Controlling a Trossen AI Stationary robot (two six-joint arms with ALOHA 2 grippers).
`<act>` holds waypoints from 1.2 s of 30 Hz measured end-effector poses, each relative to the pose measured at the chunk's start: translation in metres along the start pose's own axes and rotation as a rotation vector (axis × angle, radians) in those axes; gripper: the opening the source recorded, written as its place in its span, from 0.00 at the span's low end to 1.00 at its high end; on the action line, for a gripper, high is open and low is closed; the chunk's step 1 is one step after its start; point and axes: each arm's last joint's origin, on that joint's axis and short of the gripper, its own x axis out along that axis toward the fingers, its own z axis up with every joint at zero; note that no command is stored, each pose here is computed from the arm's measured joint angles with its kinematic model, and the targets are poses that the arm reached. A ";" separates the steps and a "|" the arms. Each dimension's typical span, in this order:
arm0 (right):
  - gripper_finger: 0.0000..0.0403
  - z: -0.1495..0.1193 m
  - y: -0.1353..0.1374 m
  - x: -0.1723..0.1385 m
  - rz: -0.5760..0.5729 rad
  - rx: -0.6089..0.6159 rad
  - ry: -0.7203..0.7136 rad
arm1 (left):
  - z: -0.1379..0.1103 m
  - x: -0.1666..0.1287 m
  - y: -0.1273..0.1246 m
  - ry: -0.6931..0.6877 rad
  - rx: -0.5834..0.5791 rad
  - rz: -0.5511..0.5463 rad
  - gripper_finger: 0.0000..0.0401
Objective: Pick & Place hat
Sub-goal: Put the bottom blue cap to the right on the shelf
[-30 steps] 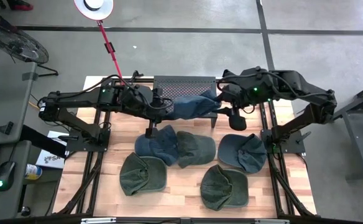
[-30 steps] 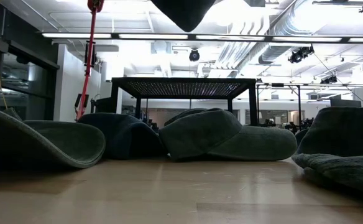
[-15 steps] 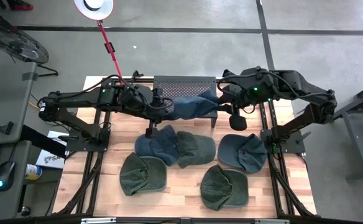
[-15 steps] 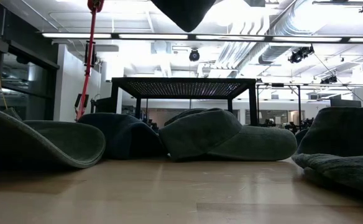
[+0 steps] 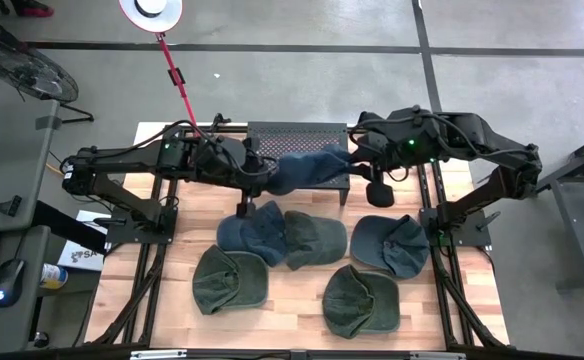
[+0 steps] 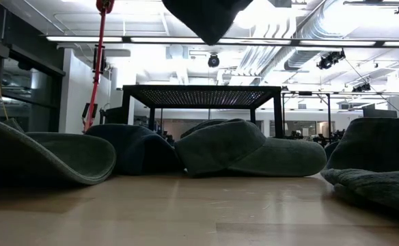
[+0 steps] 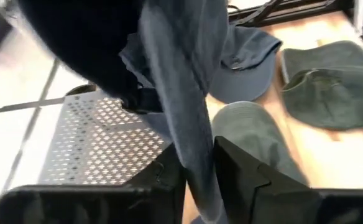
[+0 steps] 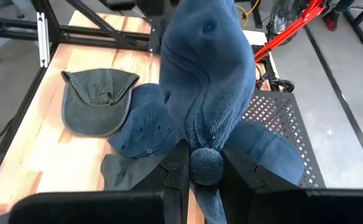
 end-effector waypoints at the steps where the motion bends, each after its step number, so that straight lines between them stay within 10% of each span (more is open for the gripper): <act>1: 0.12 0.001 0.000 0.000 -0.005 0.000 -0.007 | 0.000 -0.001 0.000 -0.002 0.008 0.007 0.23; 12: 0.12 0.003 -0.005 -0.002 -0.054 0.011 -0.028 | -0.002 -0.016 0.009 0.015 0.014 0.214 0.53; 36: 0.12 -0.004 -0.068 0.042 -0.128 0.072 0.063 | -0.009 -0.097 0.027 -0.121 -0.045 0.473 0.51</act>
